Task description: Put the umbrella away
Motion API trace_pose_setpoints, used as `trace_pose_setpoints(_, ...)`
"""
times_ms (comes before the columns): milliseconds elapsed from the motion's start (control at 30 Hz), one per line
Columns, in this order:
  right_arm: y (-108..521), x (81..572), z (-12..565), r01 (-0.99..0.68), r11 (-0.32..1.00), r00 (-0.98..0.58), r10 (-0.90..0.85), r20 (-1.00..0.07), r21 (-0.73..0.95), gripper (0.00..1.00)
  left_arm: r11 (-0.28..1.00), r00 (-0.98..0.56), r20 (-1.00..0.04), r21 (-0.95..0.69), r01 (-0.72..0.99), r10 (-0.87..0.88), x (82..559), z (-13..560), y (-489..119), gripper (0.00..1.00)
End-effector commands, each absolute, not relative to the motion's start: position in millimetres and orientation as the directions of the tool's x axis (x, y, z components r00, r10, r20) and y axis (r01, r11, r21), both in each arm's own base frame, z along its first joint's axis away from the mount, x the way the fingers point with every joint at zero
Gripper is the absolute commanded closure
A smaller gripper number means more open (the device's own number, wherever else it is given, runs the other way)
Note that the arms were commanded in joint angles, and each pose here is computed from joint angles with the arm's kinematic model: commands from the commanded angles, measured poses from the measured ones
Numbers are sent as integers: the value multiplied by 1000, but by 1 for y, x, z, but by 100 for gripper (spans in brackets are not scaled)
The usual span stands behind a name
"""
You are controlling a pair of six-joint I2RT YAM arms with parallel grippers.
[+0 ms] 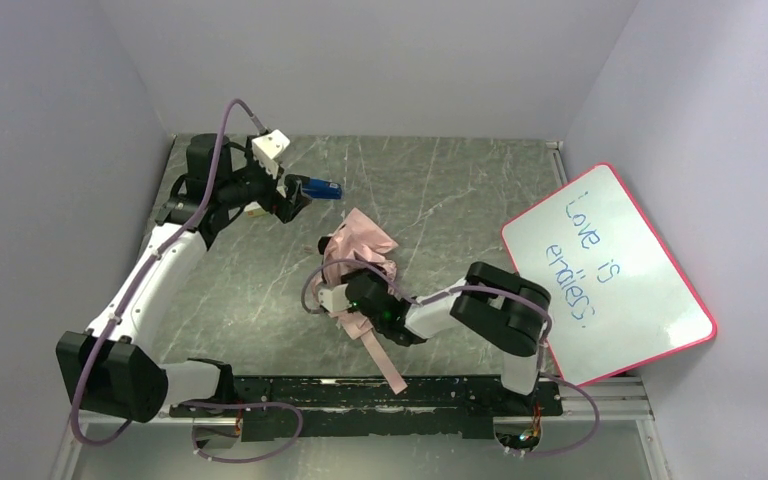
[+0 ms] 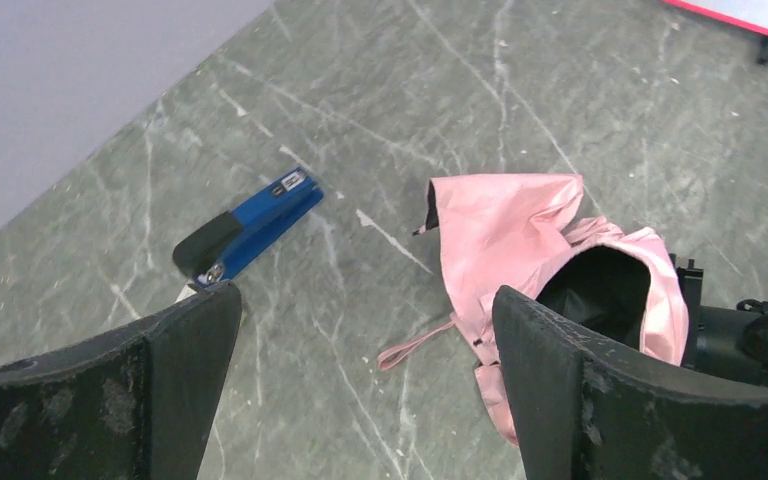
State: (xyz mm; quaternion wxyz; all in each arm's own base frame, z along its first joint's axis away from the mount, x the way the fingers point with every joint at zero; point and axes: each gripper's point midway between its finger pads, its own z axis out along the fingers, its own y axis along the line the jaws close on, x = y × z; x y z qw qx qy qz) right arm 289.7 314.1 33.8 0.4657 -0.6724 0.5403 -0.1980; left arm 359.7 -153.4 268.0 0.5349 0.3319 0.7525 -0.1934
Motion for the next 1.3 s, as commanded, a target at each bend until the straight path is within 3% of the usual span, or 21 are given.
trace_pose_setpoints(0, 311, 265, -6, -536, -161, 426, -899, -101, -829, 88, 577, -64, -951, 129, 806, 302, 356, 297, -172, 0)
trace_pose_setpoints(267, 307, 255, -13, -419, -236, 452, -892, 24, -877, 89, 340, -72, -910, 79, 937, 409, 343, 262, -199, 0)
trace_pose_setpoints(467, 310, 247, -18, -428, -230, 455, -890, 11, -874, 90, 100, 94, -807, 186, 978, 582, 313, 206, -220, 0)
trace_pose_setpoints(833, 311, 245, -20, -432, -234, 458, -889, 12, -871, 91, -101, 159, -803, 123, 987, 574, 274, 180, -224, 0)
trace_pose_setpoints(1000, 311, 245, -20, -431, -232, 455, -890, 12, -872, 91, -284, 242, -787, 89, 955, 568, 239, 182, -213, 0)
trace_pose_setpoints(1167, 310, 244, -22, -431, -235, 455, -890, 15, -871, 91, -306, 286, -736, 113, 945, 614, 227, 186, -193, 0)
trace_pose_setpoints(1267, 310, 243, -23, -432, -232, 452, -892, 14, -871, 91, -226, 241, -765, 128, 966, 597, 220, 194, -196, 0)
